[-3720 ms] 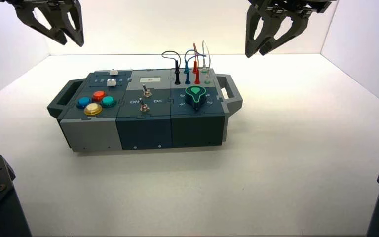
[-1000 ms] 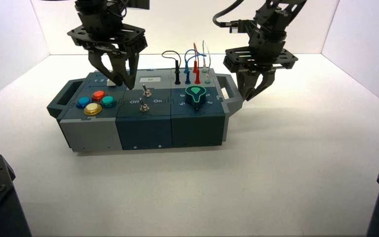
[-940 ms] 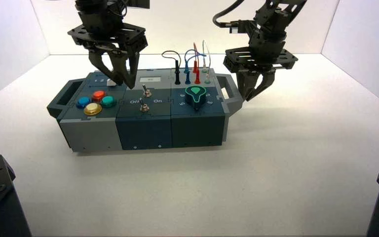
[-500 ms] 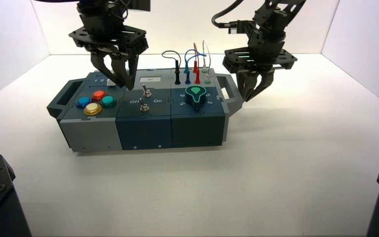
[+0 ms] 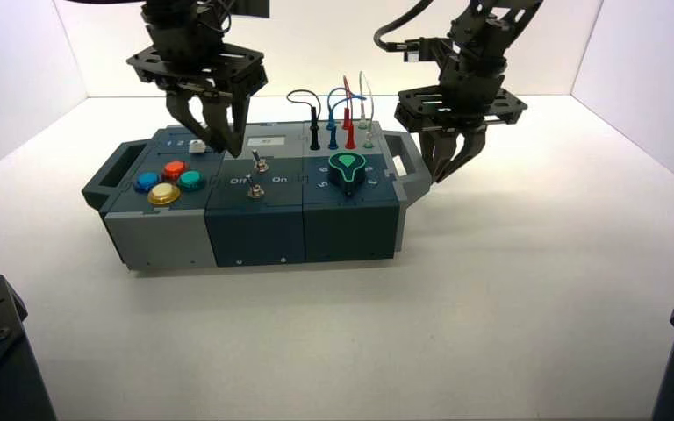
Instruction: Flip the top switch on with the left gripper.
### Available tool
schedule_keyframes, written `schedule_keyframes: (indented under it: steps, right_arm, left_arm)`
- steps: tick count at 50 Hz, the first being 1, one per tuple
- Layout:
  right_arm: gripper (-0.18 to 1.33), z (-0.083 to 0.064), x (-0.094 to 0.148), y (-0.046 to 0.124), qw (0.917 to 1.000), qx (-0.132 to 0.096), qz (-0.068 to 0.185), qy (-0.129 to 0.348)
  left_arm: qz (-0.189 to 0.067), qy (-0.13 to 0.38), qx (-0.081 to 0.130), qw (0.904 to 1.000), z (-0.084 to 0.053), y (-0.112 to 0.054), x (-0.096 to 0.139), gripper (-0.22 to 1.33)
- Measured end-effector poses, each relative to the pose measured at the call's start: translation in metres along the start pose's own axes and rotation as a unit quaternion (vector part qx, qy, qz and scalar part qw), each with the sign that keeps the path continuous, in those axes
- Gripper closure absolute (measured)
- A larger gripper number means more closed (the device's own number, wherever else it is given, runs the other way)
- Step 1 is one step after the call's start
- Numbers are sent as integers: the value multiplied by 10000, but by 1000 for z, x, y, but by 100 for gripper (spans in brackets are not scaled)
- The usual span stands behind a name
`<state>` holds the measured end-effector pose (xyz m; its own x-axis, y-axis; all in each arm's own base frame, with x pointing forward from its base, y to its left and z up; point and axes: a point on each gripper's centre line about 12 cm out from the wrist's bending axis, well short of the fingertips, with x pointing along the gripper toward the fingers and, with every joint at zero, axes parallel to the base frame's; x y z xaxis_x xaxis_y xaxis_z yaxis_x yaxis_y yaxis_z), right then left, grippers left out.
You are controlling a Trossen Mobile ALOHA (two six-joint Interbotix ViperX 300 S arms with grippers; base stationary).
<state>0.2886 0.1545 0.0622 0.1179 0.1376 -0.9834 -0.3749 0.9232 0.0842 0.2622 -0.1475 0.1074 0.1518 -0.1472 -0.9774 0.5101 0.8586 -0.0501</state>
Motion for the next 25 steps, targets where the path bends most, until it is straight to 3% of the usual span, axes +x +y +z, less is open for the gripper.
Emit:
schedule_keyframes:
  steps: [25]
  right_arm:
    - [92, -2, 0, 1, 10000, -2, 13, 16]
  left_arm:
    - [-12, 185, -18, 9998, 1, -1, 12, 41]
